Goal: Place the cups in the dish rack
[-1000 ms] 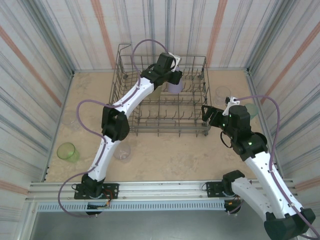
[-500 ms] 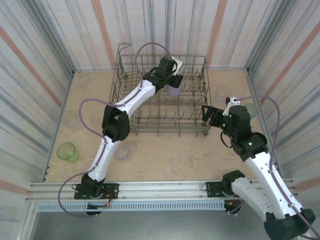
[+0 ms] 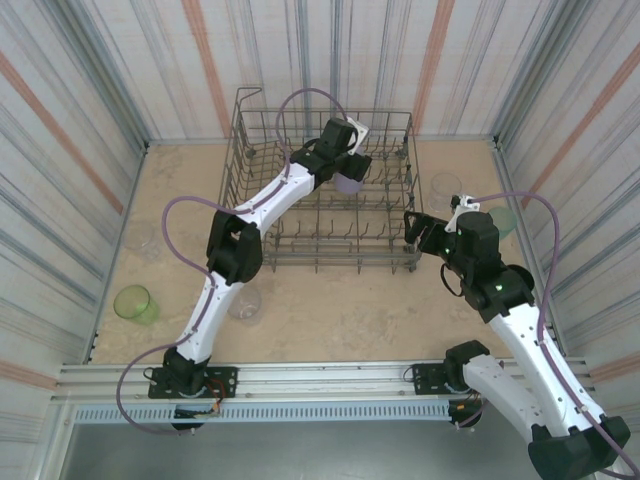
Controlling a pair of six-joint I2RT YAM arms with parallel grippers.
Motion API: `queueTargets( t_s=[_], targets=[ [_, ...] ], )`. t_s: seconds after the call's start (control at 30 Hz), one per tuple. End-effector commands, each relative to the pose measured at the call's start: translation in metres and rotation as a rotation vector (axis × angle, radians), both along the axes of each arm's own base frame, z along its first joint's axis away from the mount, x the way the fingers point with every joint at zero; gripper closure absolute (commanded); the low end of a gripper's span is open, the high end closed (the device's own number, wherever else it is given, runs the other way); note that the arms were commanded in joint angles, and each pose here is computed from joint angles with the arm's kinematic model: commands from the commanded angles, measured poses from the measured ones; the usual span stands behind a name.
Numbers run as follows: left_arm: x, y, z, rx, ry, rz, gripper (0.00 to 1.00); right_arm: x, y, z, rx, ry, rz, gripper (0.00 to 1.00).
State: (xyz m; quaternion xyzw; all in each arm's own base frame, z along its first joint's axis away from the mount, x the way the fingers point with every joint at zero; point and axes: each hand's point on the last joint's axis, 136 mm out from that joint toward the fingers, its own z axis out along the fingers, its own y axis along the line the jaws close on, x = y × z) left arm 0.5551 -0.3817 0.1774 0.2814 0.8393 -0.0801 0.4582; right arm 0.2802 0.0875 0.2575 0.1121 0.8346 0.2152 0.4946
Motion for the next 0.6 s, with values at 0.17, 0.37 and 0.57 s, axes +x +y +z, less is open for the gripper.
queueTargets(
  t_s=[0.17, 0.37, 0.57],
  targets=[
    [-0.007, 0.002, 0.044, -0.063, -0.017, 0.031, 0.01, 0.004, -0.011, -0.006, -0.008, 0.056, -0.062, 0.01],
    [-0.022, 0.006, 0.087, -0.127, -0.035, 0.029, 0.01, 0.002, -0.022, -0.011, -0.035, 0.135, -0.112, 0.01],
    [-0.041, 0.016, 0.124, -0.171, -0.037, 0.028, 0.01, -0.002, -0.032, -0.017, -0.031, 0.219, -0.169, 0.01]
  ],
)
